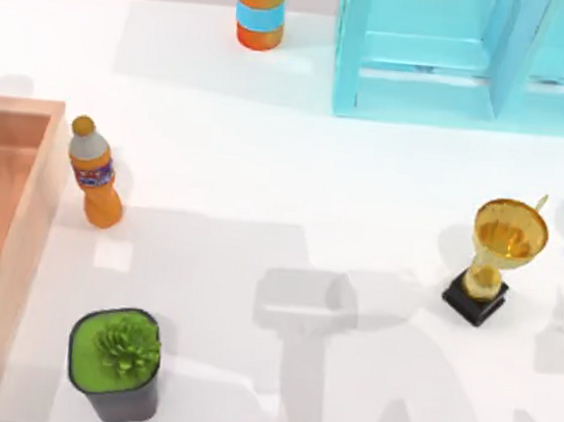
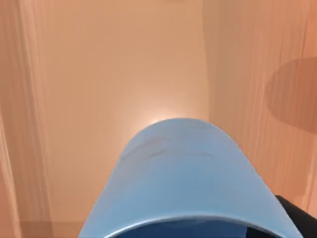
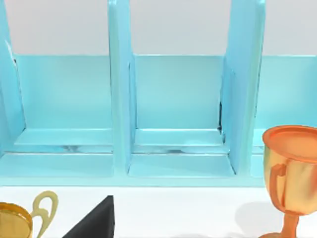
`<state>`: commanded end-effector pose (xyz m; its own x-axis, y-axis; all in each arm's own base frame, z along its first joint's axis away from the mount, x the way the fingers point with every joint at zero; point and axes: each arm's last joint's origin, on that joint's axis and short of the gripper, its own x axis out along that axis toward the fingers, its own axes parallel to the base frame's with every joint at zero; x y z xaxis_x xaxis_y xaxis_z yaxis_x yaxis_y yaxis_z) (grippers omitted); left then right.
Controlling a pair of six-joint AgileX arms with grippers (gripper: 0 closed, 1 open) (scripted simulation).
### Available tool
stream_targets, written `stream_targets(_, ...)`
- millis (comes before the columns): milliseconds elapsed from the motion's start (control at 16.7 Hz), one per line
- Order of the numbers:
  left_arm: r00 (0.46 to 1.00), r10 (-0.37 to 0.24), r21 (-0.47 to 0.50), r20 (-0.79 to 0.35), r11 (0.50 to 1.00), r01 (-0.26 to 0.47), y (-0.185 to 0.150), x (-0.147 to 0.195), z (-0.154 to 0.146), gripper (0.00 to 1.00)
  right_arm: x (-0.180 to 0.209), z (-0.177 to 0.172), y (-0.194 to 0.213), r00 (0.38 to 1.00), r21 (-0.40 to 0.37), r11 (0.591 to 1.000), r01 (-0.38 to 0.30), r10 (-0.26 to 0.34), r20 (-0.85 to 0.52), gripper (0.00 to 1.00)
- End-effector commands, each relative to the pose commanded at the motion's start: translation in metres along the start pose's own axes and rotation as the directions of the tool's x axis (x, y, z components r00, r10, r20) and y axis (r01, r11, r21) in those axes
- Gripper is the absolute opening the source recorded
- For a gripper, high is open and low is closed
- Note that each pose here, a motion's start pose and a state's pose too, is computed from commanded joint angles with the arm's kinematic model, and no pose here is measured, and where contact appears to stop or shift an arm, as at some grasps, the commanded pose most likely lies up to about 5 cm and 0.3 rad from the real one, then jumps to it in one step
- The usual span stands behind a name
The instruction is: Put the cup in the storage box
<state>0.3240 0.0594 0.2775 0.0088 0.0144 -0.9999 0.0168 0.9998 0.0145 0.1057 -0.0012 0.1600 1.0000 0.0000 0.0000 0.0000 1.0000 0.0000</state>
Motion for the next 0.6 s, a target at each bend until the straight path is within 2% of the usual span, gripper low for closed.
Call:
stream_targets(360,1.000,-0.001,0.007,-0.010,1.000,0.001,0.000,0.002,-0.001,0.00,0.000,0.000,0.000,1.000,0.000,1.000,0.000,0.000,0.000,1.00)
stream_targets(600,1.000,-0.001,0.002,-0.008,1.000,0.001,0.004,0.025,0.000,0.00,0.000,0.000,0.000,1.000,0.000,1.000,0.000,0.000,0.000,1.00)
